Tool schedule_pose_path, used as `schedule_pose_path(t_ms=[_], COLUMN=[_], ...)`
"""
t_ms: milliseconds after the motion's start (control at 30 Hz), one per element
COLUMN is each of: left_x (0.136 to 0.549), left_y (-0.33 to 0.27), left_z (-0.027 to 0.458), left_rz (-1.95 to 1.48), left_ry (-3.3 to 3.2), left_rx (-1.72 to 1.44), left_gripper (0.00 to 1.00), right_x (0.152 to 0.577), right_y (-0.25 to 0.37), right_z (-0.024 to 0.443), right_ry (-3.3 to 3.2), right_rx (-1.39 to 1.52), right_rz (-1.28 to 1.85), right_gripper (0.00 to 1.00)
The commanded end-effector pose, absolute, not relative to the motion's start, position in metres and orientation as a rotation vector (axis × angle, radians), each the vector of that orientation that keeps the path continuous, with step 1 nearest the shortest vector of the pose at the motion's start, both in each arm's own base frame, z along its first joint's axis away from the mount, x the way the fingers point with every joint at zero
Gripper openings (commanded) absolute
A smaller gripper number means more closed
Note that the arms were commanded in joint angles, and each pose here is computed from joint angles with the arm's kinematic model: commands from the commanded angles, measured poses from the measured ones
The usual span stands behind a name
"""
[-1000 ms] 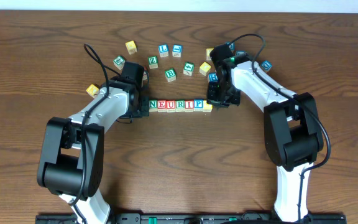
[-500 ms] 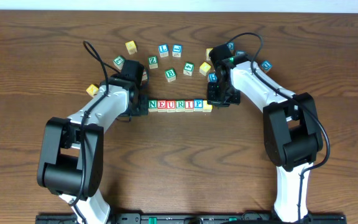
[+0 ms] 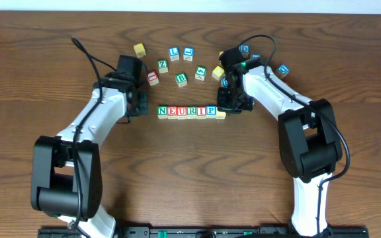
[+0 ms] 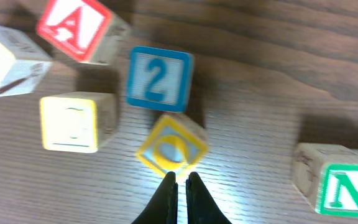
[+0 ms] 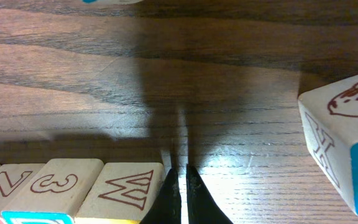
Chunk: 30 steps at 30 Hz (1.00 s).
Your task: Spell out NEURIPS
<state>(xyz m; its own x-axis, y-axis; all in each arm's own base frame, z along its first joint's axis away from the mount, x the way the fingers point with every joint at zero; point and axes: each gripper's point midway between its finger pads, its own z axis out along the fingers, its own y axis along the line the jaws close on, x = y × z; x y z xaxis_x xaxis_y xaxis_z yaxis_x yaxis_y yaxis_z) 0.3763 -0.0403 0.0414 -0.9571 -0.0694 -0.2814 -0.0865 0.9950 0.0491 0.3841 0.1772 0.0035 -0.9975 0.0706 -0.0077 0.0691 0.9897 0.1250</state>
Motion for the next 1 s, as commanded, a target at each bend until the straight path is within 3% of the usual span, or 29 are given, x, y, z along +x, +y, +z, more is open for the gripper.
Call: schedule_pose_path(t_ms=[0,967], left_x=[0.3849,0.3866], left_y=[-0.031,-0.0305], left_z=[0.0589,0.0634], left_rz=[0.11,0.112], left_ry=[2.809,2.805], left_rx=[-0.126,-0.114], left_gripper=[0.08,0.08], right_x=[0.3888,0.3952], right_y=[0.1831,0.1806], right_z=[0.0169,0.0203], right_ry=[3.088,3.073], right_rx=[0.072,0.05], right_rz=[0.226,0.252], right_gripper=[0.01,0.01])
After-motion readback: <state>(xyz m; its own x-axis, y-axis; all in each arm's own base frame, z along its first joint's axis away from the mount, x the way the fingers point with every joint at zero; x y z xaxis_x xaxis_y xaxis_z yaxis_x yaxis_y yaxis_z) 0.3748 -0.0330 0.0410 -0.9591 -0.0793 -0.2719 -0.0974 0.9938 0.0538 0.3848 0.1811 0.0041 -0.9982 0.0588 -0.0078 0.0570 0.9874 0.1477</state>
